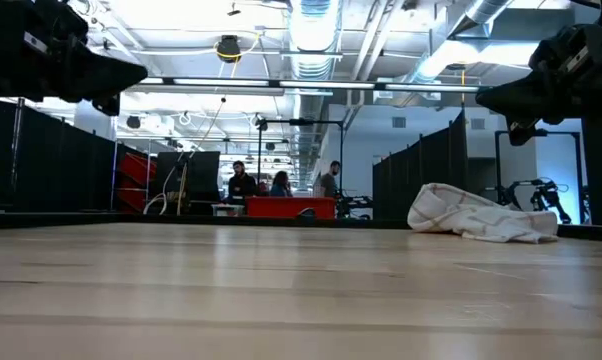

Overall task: Roll towel
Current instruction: Fold the towel

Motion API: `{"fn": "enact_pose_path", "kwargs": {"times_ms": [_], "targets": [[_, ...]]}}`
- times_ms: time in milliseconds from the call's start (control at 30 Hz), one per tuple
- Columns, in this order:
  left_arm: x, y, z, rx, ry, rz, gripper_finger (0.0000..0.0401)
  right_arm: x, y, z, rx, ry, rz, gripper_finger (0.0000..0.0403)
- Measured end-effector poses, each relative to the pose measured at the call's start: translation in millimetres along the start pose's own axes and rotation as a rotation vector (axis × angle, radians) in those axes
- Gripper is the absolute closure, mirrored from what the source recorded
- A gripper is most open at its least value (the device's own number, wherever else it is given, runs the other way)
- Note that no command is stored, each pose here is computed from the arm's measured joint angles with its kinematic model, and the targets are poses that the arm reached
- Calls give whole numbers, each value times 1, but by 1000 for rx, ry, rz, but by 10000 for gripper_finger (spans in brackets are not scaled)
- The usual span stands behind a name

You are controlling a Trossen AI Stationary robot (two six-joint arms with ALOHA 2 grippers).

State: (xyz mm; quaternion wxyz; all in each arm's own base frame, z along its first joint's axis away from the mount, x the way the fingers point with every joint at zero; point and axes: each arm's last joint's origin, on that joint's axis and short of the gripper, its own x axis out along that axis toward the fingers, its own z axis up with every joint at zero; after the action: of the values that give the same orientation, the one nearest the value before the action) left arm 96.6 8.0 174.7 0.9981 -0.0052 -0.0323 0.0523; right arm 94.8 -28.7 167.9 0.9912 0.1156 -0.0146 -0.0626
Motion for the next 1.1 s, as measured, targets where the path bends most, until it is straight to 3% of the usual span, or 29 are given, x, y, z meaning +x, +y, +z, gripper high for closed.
{"fn": "enact_pose_path", "kwargs": {"times_ms": [167,333,467,633,933,1100], "targets": [[6,4,37,-42,-50,148,387,0,0,0,0,0,0,403],[45,7,71,41,109,216,343,0,0,0,0,-1,0,403],[100,17,92,35,229,263,307,0,0,0,0,-1,0,403],[176,30,109,48,312,221,273,0,0,0,0,-1,0,403],[297,49,108,21,478,237,260,0,0,0,0,-1,0,403],[353,56,99,72,548,218,260,0,0,0,13,-4,3,403]]}}
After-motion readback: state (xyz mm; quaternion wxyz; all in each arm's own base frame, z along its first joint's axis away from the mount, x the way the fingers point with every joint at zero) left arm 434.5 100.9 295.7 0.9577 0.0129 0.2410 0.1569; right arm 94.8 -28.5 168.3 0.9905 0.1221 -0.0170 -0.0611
